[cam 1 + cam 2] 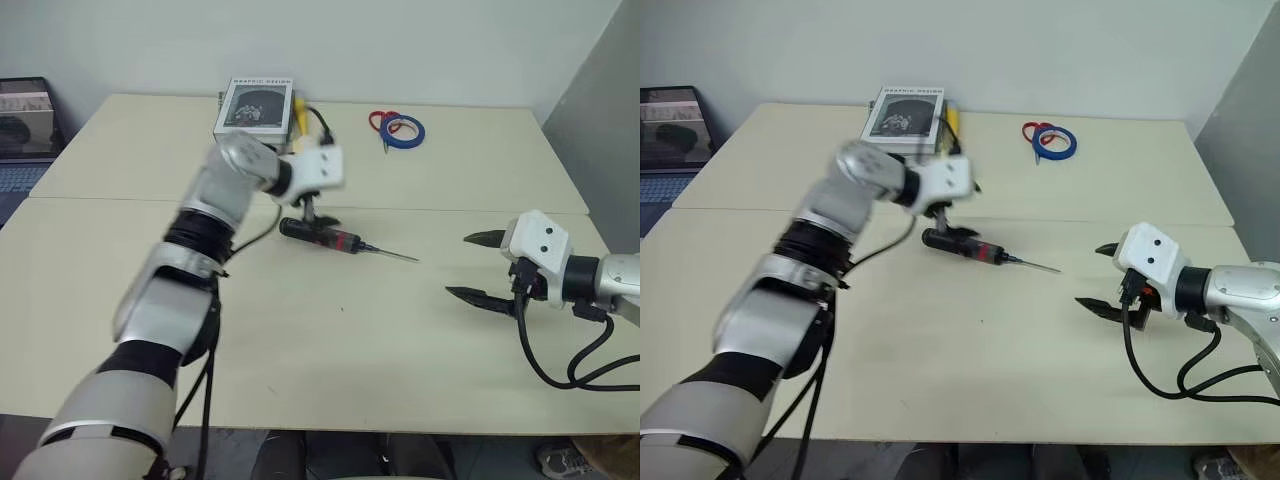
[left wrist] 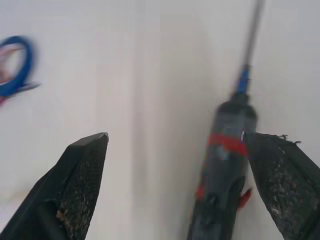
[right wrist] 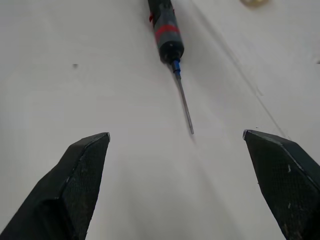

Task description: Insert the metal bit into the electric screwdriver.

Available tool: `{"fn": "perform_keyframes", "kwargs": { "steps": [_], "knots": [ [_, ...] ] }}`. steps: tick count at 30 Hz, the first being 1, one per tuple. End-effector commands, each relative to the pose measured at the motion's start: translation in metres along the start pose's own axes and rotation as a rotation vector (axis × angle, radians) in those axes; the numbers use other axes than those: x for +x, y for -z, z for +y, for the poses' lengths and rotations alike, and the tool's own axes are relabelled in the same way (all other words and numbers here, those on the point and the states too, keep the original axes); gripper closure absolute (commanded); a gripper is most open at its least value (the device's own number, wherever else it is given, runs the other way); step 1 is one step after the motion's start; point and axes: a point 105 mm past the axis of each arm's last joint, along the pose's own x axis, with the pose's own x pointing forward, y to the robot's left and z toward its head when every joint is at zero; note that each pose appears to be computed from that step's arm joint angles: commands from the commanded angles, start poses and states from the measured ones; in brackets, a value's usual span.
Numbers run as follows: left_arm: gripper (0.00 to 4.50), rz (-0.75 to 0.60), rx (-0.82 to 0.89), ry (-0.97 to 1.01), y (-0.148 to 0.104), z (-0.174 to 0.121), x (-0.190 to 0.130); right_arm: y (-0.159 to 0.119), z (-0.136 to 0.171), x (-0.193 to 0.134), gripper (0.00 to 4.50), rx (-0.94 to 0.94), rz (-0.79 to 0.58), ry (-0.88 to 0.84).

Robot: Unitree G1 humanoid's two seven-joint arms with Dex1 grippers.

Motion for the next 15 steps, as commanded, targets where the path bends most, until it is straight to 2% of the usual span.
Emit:
{"fn": "perform_keyframes", "kwargs": {
  "steps": [1, 5, 8, 12, 15],
  "knots": [
    [0.03, 0.001, -0.114, -0.092, 0.028, -0.013, -0.054, -0.009, -0.009, -0.007, 0.0, -0.045, -0.08, 0.035],
    [0.03, 0.072, -0.236, -0.116, 0.059, -0.046, -0.089, -0.008, -0.006, -0.013, 0.0, -0.028, -0.128, 0.007],
    [0.03, 0.099, -0.304, -0.139, 0.072, -0.064, -0.107, -0.006, -0.003, -0.023, 0.0, -0.014, -0.148, -0.029],
    [0.03, 0.09, -0.375, -0.146, 0.077, -0.077, -0.116, -0.008, -0.004, -0.033, 0.0, -0.014, -0.168, -0.044],
    [0.03, 0.02, -0.456, -0.063, 0.068, -0.093, -0.115, -0.01, -0.007, -0.036, 0.0, 0.0, -0.165, -0.049]
  ]
}}
